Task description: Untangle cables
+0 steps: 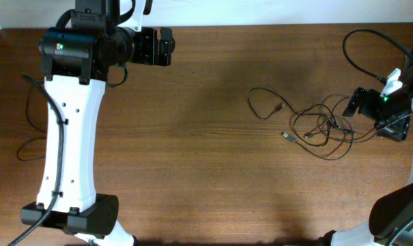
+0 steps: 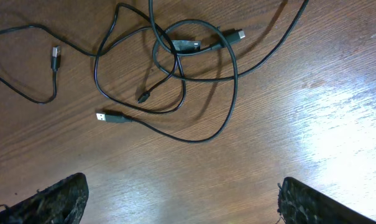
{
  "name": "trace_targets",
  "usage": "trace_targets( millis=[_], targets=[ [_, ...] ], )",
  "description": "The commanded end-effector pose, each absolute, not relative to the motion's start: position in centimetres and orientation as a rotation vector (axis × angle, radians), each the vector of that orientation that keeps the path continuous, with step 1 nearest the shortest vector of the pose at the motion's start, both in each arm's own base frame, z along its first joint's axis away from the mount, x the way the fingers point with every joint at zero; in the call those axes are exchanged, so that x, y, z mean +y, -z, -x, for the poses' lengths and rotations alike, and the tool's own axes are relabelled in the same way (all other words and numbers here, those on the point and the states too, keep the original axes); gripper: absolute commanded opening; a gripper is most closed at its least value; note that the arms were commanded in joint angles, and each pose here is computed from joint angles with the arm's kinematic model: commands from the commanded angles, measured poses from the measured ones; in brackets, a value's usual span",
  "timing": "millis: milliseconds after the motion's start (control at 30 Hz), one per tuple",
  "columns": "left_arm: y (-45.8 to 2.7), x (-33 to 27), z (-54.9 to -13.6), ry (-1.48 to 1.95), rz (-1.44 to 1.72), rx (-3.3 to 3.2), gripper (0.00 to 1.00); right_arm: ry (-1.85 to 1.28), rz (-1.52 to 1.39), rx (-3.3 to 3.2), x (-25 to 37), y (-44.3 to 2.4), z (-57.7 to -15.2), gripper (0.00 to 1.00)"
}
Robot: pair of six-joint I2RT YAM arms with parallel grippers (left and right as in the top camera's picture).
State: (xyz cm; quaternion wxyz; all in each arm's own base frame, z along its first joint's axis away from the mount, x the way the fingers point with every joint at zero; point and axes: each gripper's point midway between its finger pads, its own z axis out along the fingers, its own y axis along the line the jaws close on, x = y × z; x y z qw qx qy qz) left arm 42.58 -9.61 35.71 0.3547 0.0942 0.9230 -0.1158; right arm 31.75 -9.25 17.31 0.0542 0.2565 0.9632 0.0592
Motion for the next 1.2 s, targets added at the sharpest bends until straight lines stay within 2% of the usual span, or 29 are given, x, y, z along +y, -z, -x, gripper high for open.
trace_targets(
  millis=[0,933,1033,1067,1133,1167],
  targets=[
    [-35.7,-9.7,-42.8,0.296,-0.263,2.377,0.99,-0.167,-0.769,2.929,-9.2,-17.3,-31.7,0.99],
    [-35.4,-9.6,-42.6,0.296,-0.260,2.392,0.99,-0.167,-0.769,2.929,-9.2,-17.3,-31.7,0.99],
    [-32.9,-10.7,-43.1,0.361,-0.246,2.474,0.99,-0.163,-0.751,2.878,-9.6,-17.5,-32.9,0.99],
    [-30.8,-12.1,-43.3,0.374,-0.279,2.533,1.00,-0.227,-0.705,2.778,-9.5,-18.1,-35.5,0.99],
    [-27.2,-16.0,-44.1,0.406,-0.379,2.598,0.99,-0.584,-0.637,2.715,-5.5,-19.5,-36.8,0.99],
    [-25.8,-17.8,-44.4,0.434,-0.424,2.615,0.99,-0.595,-0.635,2.710,-5.4,-19.6,-36.8,0.99]
  ],
)
